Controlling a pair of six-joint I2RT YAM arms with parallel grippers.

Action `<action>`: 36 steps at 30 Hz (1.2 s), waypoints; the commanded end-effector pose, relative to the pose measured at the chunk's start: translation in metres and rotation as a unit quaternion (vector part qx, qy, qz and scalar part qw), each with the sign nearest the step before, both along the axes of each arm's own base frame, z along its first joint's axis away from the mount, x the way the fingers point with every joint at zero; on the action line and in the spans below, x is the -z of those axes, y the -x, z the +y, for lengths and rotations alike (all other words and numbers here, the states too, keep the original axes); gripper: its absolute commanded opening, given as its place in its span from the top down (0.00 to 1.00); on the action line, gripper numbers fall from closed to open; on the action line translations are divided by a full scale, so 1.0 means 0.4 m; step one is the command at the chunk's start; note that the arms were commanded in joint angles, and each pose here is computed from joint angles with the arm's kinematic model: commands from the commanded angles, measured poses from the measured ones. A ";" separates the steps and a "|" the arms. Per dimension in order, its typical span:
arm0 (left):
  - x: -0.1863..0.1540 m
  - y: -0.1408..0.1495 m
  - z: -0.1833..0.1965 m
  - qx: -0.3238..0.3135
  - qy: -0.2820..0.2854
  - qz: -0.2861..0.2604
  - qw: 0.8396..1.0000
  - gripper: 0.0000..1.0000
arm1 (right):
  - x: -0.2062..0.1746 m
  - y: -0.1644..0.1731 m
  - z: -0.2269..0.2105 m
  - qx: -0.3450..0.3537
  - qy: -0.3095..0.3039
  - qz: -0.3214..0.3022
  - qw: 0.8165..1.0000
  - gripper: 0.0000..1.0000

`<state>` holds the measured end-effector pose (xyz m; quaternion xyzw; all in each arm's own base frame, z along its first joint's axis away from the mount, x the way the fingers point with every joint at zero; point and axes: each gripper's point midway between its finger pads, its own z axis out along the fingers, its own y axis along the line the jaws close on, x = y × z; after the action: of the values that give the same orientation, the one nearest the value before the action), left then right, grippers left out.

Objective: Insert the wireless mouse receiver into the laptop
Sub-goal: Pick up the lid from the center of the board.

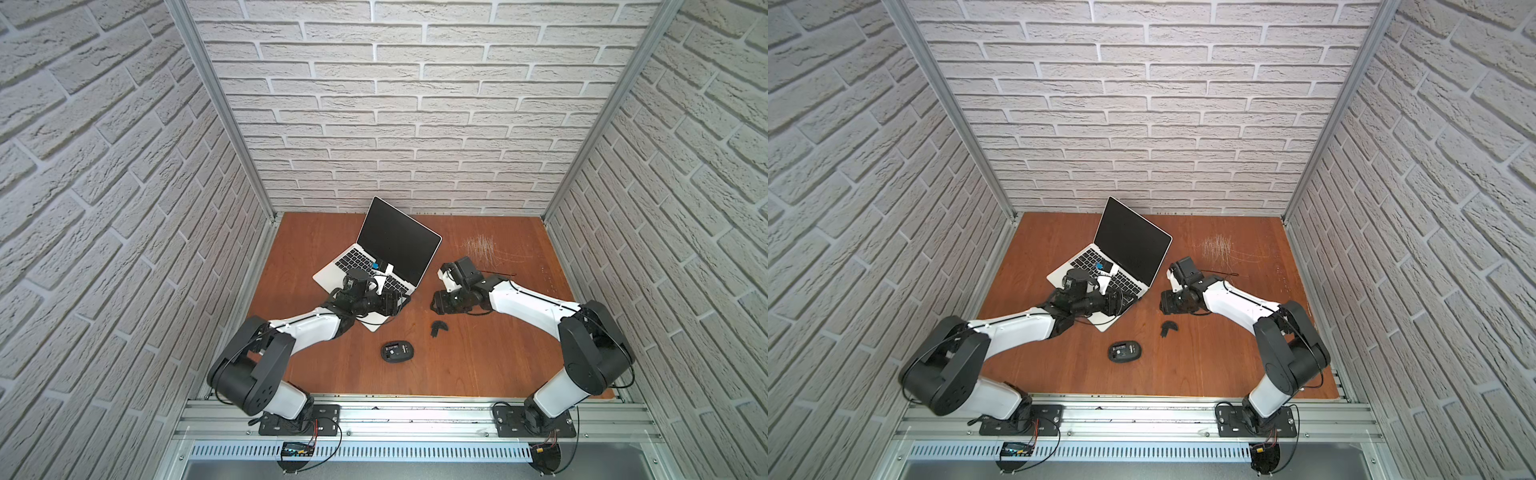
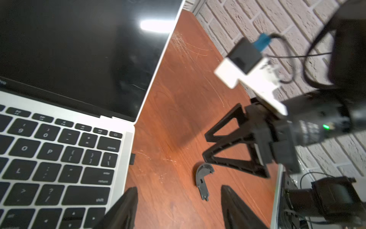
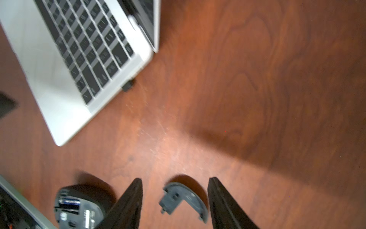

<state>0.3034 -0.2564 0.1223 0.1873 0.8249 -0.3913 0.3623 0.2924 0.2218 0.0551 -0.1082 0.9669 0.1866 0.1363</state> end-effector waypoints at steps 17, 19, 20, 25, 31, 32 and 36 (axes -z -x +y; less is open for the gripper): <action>0.070 0.122 -0.001 0.018 -0.117 -0.055 0.991 0.30 | 0.122 0.138 0.004 -0.086 0.016 0.115 0.990 0.87; 0.069 0.137 -0.017 0.037 -0.138 -0.087 0.986 0.30 | 0.127 0.142 0.008 -0.078 0.016 0.122 0.989 0.94; 0.070 0.145 -0.023 0.046 -0.153 -0.106 0.981 0.30 | 0.126 0.145 0.011 -0.074 0.013 0.126 0.989 0.96; 0.071 0.194 -0.058 0.099 -0.243 -0.225 0.938 0.30 | 0.071 0.169 0.031 -0.046 -0.023 0.153 0.987 0.97; 0.092 0.229 -0.093 0.141 -0.334 -0.309 0.879 0.29 | -0.019 0.226 0.050 -0.031 -0.077 0.198 0.977 0.97; 0.098 0.232 -0.098 0.148 -0.344 -0.314 0.873 0.29 | -0.032 0.230 0.050 -0.031 -0.081 0.199 0.976 0.97; 0.126 0.236 -0.110 0.163 -0.374 -0.327 0.853 0.29 | -0.072 0.241 0.058 -0.032 -0.101 0.200 0.974 0.97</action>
<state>0.1987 -0.2995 0.0678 0.5387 0.7209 -0.0734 0.4297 0.2124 0.2437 0.0718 -0.0982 0.9520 0.2886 -0.0266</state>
